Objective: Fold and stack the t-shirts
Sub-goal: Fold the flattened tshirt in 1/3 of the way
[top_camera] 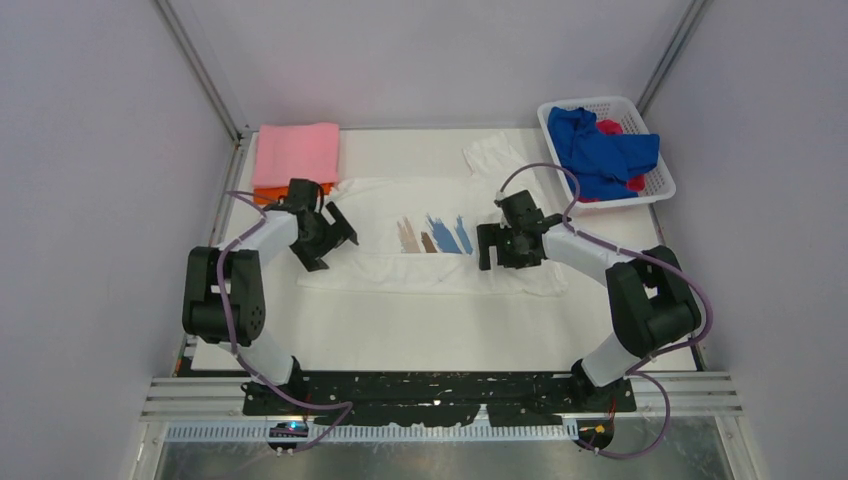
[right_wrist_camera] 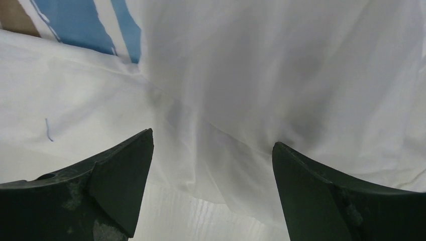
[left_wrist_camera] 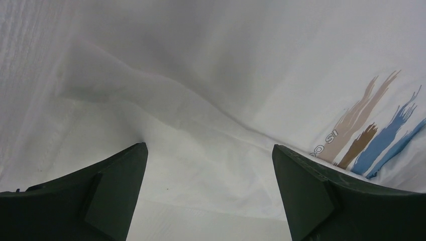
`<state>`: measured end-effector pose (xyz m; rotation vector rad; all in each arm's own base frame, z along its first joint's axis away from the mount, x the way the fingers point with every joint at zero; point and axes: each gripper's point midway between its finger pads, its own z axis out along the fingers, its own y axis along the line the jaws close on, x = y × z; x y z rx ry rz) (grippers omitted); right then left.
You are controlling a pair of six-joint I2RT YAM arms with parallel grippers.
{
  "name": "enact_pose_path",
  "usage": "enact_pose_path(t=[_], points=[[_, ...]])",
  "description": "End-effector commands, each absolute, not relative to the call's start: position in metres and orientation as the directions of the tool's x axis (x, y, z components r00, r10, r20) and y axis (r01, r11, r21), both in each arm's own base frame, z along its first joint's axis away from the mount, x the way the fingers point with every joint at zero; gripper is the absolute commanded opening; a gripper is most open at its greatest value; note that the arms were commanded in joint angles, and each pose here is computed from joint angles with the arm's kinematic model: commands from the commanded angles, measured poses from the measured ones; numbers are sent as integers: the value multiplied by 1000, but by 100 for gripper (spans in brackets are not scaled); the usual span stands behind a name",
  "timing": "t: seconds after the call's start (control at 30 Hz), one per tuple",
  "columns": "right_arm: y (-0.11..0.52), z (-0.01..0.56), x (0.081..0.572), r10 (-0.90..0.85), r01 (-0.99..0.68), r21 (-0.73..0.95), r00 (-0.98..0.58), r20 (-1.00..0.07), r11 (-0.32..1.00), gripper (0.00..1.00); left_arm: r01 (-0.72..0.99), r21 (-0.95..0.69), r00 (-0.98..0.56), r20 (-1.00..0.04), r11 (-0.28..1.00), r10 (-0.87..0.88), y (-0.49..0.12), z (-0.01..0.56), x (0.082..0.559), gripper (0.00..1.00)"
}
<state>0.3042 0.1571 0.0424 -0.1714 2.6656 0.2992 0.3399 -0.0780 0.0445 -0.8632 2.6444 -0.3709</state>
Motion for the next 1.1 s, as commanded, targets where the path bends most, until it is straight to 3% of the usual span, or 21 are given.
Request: enact_pose_path(t=[0.0, 0.17, 0.4, 1.07], points=[[149, 26, 295, -25, -107, 166, -900, -436, 980, 95, -527, -328, -761, -228, 784, -607, -81, 32, 331, 100], [119, 9, 264, 12, -13, 65, -931, -365, 998, 96, -526, -312, -773, -215, 792, -597, -84, 27, 308, 100], [103, 2, 211, 40, 25, 61, -966, -257, 998, 95, -529, -294, -795, -156, 796, -586, -95, 14, 259, 99], [92, 8, 138, 17, 12, 44, -992, -122, 999, 95, -563, -184, -802, -112, 806, -586, -81, -2, 142, 99]])
